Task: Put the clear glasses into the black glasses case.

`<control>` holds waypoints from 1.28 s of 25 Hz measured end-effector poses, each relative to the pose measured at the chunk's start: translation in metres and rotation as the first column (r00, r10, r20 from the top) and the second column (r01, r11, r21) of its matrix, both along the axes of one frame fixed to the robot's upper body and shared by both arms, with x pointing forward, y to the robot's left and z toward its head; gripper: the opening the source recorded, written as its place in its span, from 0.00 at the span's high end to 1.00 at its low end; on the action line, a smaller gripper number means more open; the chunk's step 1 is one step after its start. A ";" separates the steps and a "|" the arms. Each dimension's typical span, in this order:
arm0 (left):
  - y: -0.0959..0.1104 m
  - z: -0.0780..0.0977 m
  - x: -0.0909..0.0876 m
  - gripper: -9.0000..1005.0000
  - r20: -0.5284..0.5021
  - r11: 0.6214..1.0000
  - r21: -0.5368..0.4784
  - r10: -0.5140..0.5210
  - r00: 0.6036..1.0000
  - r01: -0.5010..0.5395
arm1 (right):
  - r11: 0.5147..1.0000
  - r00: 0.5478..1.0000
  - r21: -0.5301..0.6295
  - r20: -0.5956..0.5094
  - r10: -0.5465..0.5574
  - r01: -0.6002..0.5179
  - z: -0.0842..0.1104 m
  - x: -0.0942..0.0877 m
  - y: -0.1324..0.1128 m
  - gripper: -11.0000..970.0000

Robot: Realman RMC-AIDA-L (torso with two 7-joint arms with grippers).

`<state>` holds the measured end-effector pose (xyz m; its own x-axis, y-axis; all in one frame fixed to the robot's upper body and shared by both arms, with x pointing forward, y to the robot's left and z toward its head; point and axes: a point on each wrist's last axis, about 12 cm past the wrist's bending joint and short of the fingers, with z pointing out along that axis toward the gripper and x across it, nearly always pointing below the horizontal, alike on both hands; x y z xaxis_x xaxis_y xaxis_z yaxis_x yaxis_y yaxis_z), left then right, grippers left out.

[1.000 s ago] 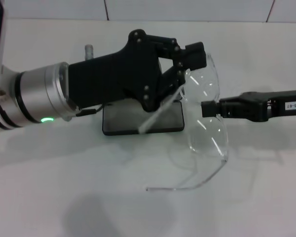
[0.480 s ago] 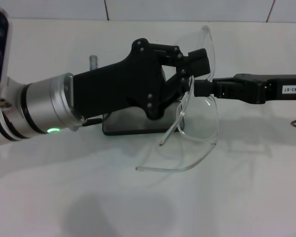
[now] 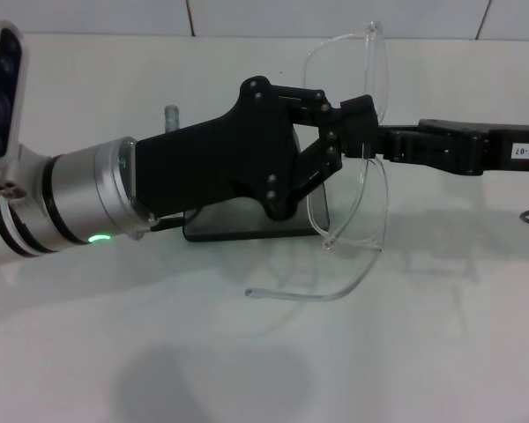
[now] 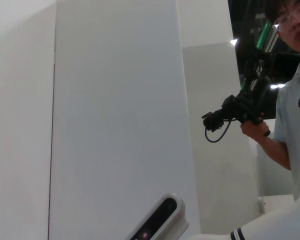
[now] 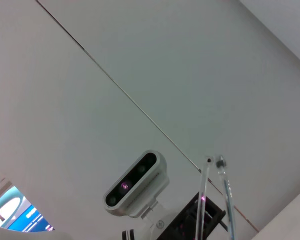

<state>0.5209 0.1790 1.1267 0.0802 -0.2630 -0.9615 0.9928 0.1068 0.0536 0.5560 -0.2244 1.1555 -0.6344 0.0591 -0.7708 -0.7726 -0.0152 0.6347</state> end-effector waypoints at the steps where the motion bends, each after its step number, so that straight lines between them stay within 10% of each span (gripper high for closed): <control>1: 0.000 0.000 0.000 0.93 0.000 1.000 0.000 0.000 1.000 0.000 | 1.000 1.000 0.001 -0.001 0.000 0.000 0.000 0.000 0.000 0.89; 18: 0.017 0.009 -0.005 0.93 0.025 0.991 -0.121 0.054 0.998 -0.051 | 0.978 0.976 -0.024 -0.063 -0.210 0.209 -0.021 0.005 -0.022 0.89; 32: 0.021 0.003 -0.014 0.93 0.035 0.990 -0.134 0.055 0.998 -0.050 | 0.839 0.860 0.207 -0.205 -0.466 0.504 -0.030 0.003 -0.060 0.89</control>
<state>0.5066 0.1997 1.1299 0.1334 -0.3828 -0.9142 0.9831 0.1678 0.0732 0.5590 -0.2845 1.1255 -0.5742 0.5624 -0.5949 -0.6246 0.1689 0.7625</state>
